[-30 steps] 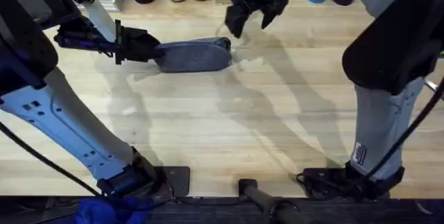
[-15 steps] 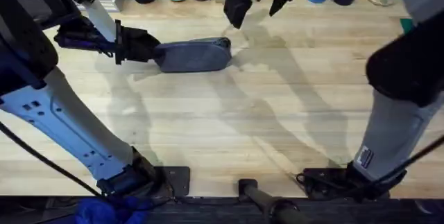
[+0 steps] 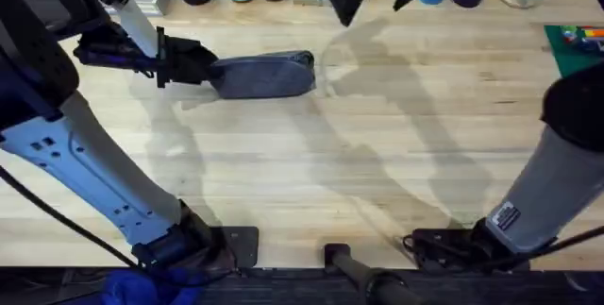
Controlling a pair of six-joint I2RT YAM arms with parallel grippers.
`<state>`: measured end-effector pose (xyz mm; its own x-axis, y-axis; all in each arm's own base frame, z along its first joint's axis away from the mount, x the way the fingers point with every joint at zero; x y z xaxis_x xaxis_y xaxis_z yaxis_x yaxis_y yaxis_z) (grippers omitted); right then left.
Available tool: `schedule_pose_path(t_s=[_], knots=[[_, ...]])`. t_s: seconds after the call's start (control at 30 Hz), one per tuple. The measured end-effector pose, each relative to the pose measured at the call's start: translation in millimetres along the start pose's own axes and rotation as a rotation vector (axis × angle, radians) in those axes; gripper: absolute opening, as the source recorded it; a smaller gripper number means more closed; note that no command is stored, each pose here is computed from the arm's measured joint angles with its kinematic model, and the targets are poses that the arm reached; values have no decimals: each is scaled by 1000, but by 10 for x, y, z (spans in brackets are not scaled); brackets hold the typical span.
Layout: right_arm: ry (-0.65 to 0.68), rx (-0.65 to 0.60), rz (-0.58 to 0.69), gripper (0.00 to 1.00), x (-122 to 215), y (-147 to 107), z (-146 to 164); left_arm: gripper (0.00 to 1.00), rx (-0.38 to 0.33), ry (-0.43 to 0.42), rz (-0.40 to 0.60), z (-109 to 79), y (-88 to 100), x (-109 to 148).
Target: Unzip the bag, pick up the pens from the table one at a time and place them inside, then zip the bag closed.
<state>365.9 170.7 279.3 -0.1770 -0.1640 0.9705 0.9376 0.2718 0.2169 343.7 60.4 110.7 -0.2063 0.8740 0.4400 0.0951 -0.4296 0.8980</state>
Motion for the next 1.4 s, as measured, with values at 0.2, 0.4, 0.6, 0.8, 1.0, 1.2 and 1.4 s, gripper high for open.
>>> schedule_pose_path(t_s=[0.2, 0.4, 0.6, 0.8, 1.0, 1.2, 1.4], knots=[[-5, -26, -11, 996, 155, -132, -109, 41, 0, 0, 0, 0, 0, 0], [-1, -31, -23, 996, 23, -305, -138, 41, 0, 0, 0, 1, 0, 0], [38, -65, -53, 996, -121, -473, -146, 41, 0, 0, 0, 0, 0, 0], [139, -127, -71, 995, -352, -524, -171, 41, 0, 0, 0, 1, 0, 0], [270, -187, -93, 996, -578, -478, -147, 41, 2, -1, 0, -2, 1, 0], [428, -209, -150, 996, -606, -348, -29, 42, 3, -1, 0, -4, 2, 0], [599, -288, -185, 995, -771, -308, -99, 41, 3, -2, 0, -4, 2, 0]])
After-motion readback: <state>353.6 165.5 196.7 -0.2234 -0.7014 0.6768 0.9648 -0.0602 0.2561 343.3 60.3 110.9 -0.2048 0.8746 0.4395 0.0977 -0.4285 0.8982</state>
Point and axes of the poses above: each hand's point on the last joint's axis, 136 mm out from that joint toward the fingers, its own x axis back along the fingers, its own z axis along the line the jaws close on, y = z × x, the point moved 5 cm from there along x, back along the fingers, and after that the axes turned 7 degrees about -x, right-handed, at the moved point
